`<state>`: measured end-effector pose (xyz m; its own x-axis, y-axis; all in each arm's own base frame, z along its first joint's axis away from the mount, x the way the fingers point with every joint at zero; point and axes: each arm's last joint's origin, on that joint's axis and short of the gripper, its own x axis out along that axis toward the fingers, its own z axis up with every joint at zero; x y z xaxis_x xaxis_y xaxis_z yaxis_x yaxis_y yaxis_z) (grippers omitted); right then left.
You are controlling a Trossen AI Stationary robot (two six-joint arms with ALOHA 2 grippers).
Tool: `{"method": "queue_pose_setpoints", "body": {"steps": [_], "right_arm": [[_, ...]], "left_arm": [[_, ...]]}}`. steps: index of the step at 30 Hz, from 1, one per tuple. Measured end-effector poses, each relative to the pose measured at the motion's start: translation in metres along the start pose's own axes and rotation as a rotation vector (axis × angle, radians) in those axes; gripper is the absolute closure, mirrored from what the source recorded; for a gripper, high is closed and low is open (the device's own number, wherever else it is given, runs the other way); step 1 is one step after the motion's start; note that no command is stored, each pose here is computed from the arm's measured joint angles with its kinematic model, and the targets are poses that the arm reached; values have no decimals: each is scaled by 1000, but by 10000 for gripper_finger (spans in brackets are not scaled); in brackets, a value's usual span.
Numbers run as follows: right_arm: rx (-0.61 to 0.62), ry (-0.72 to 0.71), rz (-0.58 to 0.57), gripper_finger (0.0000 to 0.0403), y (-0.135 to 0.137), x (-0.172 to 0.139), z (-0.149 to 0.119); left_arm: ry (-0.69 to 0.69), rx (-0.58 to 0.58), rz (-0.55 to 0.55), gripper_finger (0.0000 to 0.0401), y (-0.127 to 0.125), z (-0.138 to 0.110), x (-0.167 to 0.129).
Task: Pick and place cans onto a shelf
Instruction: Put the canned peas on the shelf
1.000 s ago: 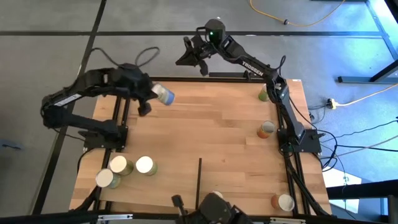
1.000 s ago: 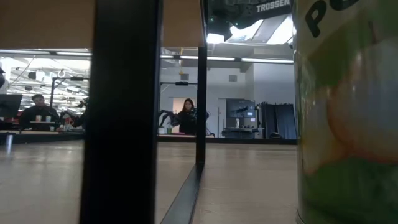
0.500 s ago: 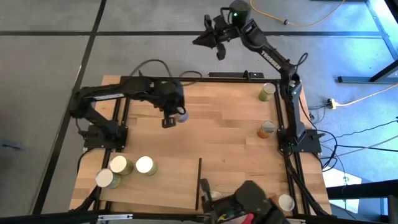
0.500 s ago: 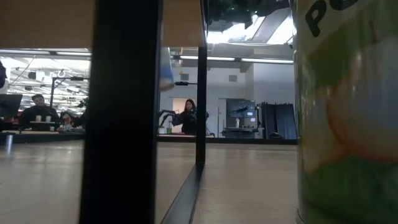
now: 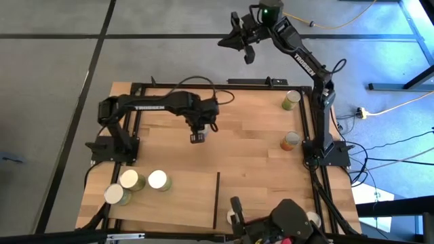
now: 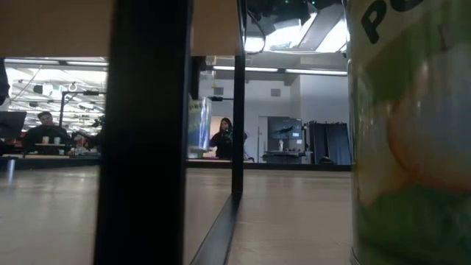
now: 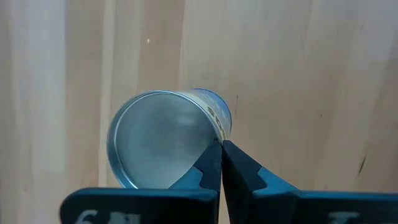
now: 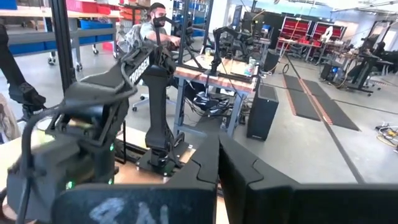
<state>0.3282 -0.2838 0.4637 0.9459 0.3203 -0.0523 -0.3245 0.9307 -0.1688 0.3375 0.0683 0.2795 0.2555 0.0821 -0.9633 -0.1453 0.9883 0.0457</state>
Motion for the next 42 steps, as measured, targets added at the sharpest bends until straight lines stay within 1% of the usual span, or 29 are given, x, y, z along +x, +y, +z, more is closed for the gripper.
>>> {"method": "queue_pose_setpoints", "body": {"steps": [5,10,16,19,21,24,28,35,38,40,42], "right_arm": [[-5,-2,-1,393,3,-2,4],[-5,-1,-2,393,3,-2,4],[-5,-1,-2,393,3,-2,4],[-5,-1,-3,393,3,-2,4],[-5,-1,-3,393,3,-2,4],[-5,-1,-3,393,3,-2,4],[-5,-1,-3,393,3,-2,4],[-5,-1,-3,393,3,-2,4],[-4,0,-4,393,3,-2,4],[6,5,-2,393,3,-2,3],[17,11,-1,393,3,-2,2]], "left_arm": [[5,8,-30,401,-1,7,16],[0,54,-53,401,-2,12,26],[28,59,-70,401,-2,13,36],[14,66,-89,401,-3,16,40],[24,75,-99,401,-4,15,41],[0,104,-99,401,-4,17,42],[6,108,-99,399,-4,17,42],[7,108,-96,370,-5,17,42],[10,85,-94,365,-4,16,42],[13,66,-77,365,-4,16,40],[0,50,-34,366,-2,14,32]]}}
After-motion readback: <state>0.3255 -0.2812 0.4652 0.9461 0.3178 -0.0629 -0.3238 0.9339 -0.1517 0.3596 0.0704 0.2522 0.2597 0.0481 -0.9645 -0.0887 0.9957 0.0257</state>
